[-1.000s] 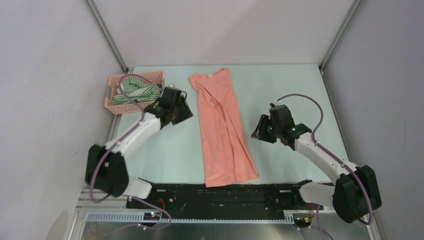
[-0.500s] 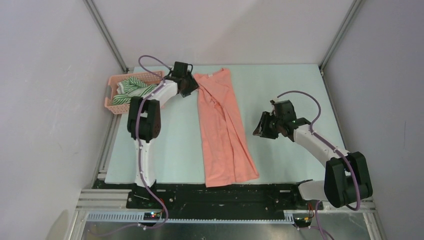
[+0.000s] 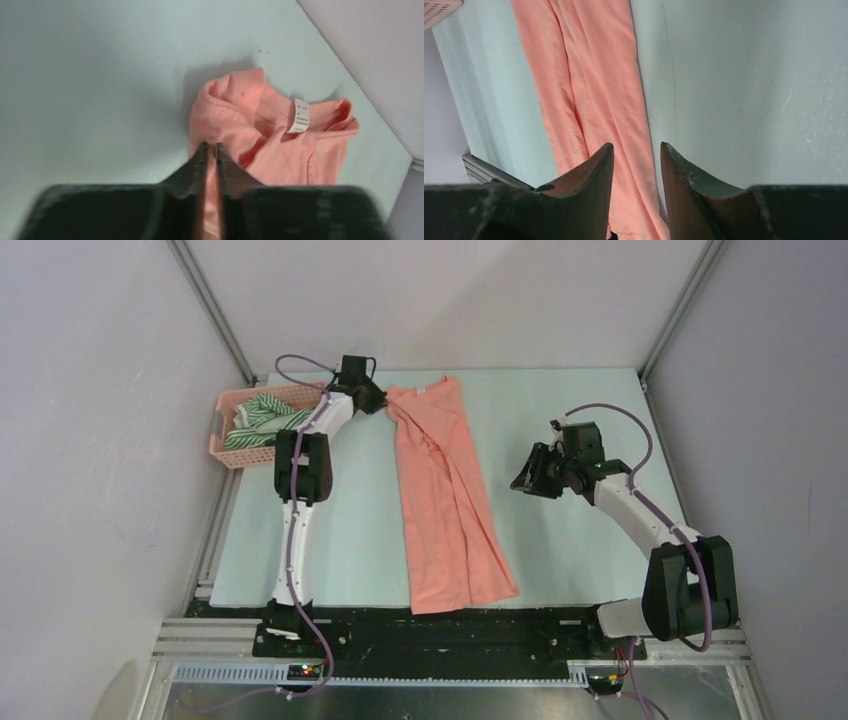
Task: Fold and stack the mixed laundry pile
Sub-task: Fold the T-shirt at the center of the board.
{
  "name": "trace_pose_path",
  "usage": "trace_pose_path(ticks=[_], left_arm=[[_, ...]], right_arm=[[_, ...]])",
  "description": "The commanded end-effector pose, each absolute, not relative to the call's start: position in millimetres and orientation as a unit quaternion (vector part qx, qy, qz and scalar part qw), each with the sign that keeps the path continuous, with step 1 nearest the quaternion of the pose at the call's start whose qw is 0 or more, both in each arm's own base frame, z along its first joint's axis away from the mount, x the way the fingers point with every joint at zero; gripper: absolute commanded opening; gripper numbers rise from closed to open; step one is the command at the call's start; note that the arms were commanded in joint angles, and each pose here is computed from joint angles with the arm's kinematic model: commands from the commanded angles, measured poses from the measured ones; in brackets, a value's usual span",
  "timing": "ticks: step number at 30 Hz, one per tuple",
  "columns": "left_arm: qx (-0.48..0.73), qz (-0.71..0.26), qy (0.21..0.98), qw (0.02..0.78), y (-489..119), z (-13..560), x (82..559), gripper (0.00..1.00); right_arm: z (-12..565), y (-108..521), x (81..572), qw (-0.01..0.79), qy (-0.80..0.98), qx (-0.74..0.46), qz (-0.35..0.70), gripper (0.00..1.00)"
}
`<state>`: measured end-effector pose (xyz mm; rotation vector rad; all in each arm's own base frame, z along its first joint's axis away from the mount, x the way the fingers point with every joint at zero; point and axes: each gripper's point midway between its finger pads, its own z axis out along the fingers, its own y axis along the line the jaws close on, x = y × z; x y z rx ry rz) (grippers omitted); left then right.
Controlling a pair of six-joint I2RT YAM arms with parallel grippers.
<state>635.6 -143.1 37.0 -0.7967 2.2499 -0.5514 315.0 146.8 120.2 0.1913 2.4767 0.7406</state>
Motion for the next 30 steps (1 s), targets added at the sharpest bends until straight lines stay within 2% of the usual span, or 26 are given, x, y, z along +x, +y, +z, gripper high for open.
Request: trace_pose_path(ticks=[1,4,11,12,15,17,21,24,25,26,27,28,29,30], left_arm=[[-0.308,-0.281,0.837,0.354,-154.4,53.3,670.2,0.04],[-0.304,-0.324,0.808,0.387,-160.7,69.8,697.0,0.0],[-0.258,-0.377,0.755,0.47,-168.7,108.8,722.4,0.01],[-0.247,-0.384,0.755,0.471,-172.3,109.2,722.5,0.03],[-0.213,-0.402,0.75,0.481,-179.9,130.4,719.6,0.39],[-0.187,-0.404,0.758,0.477,-183.1,143.5,707.2,0.51],[-0.165,-0.382,0.777,0.472,-177.1,173.6,667.4,0.58],[-0.167,-0.377,0.792,0.451,-177.9,191.6,620.7,0.58],[-0.159,-0.385,0.785,0.458,-181.6,216.9,606.3,0.58],[-0.16,-0.381,0.803,0.43,-190.8,194.6,586.2,0.58],[-0.144,-0.386,0.799,0.438,-196.3,215.1,569.8,0.57],[-0.134,-0.377,0.82,0.41,-208.7,192.3,546.1,0.57],[-0.127,-0.374,0.82,0.415,-211.9,206.2,531.5,0.56],[-0.119,-0.365,0.839,0.386,-223.0,185.9,508.1,0.55]], right_arm=[[126.6,151.9,326.0,0.276,0.916,0.061,0.286,0.43],[117.3,151.1,327.2,0.265,0.92,0.066,0.281,0.43],[103.8,150.5,333.2,0.256,0.924,0.075,0.276,0.43],[103.4,151.4,334.4,0.256,0.923,0.075,0.278,0.43],[100.5,152.6,335.6,0.253,0.923,0.076,0.28,0.43],[102.0,151.6,335.0,0.252,0.924,0.077,0.278,0.43],[110.1,150.5,330.6,0.253,0.924,0.084,0.275,0.43],[116.2,152.3,318.7,0.246,0.927,0.087,0.269,0.43],[115.2,154.9,312.1,0.239,0.931,0.085,0.262,0.42],[120.1,156.5,308.8,0.243,0.931,0.084,0.261,0.42],[118.4,159.9,301.7,0.237,0.935,0.082,0.252,0.41],[122.3,162.1,297.0,0.24,0.935,0.08,0.249,0.41],[120.0,168.2,287.5,0.233,0.94,0.076,0.237,0.4],[123.3,171.9,282.4,0.236,0.94,0.072,0.235,0.4]])
